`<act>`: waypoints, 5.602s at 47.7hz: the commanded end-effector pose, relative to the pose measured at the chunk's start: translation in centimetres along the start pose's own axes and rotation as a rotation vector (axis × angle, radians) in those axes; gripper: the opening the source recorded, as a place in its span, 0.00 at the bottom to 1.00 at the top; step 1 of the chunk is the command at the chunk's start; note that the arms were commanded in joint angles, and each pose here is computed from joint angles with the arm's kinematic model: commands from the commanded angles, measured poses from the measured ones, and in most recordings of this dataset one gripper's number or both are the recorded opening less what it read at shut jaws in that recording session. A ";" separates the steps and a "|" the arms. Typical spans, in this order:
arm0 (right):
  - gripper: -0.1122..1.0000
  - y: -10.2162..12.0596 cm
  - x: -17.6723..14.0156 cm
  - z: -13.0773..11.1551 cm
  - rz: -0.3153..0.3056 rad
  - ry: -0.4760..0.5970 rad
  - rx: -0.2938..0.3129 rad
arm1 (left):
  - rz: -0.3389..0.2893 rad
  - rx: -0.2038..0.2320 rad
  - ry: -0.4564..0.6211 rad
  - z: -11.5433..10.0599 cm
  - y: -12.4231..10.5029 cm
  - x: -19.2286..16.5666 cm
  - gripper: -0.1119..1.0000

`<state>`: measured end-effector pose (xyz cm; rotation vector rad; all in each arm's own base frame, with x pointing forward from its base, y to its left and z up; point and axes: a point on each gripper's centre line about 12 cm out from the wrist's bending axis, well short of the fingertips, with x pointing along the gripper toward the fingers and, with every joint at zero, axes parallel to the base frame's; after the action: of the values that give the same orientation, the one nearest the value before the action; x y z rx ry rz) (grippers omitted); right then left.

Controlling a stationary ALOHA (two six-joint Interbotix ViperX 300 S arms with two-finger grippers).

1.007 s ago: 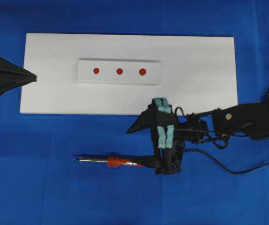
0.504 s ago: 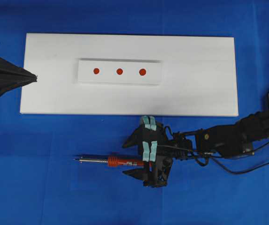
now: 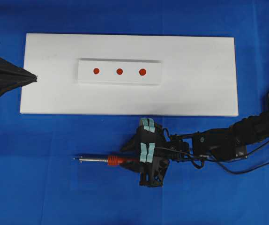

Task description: Touch the tip of the soldering iron to the mark.

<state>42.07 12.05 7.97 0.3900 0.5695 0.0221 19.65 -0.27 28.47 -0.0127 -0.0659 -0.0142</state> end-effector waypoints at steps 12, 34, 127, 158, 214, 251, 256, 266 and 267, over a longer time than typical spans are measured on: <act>0.16 0.6 -0.1 1.1 0.016 -0.031 -0.009 | -0.001 0.003 -0.014 0.3 0.0 0.1 0.10; 0.16 1.3 -2.7 4.4 0.031 -0.024 -0.013 | -0.002 0.003 -0.006 0.0 0.0 0.0 0.10; 0.16 -11.5 -15.5 18.8 -0.299 0.068 -0.285 | 0.000 0.003 0.003 -0.4 0.0 0.0 0.10; 0.16 -12.1 -14.6 17.6 -0.325 0.303 -0.248 | 0.000 0.003 0.003 -0.4 0.0 -0.1 0.10; 0.16 -12.3 -14.5 17.2 -0.335 0.380 -0.227 | -0.002 0.003 0.002 -0.4 0.0 -0.1 0.10; 0.16 -13.9 -11.8 16.7 -0.349 0.424 -0.207 | 0.000 0.003 0.003 -0.4 0.0 -0.1 0.10; 0.16 -14.7 -10.7 16.2 -0.358 0.451 -0.202 | -0.002 0.003 0.003 -0.4 0.0 0.0 0.10; 0.16 -15.9 -9.4 15.7 -0.370 0.483 -0.193 | 0.000 0.003 0.006 -0.5 0.0 -0.1 0.10; 0.16 -15.9 -9.3 15.6 -0.370 0.486 -0.192 | 0.000 0.003 0.005 -0.5 0.0 -0.1 0.10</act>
<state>40.49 -8.95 17.88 0.0849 1.1420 -0.1787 19.51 -0.27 27.63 -0.0111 -0.0475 -0.0145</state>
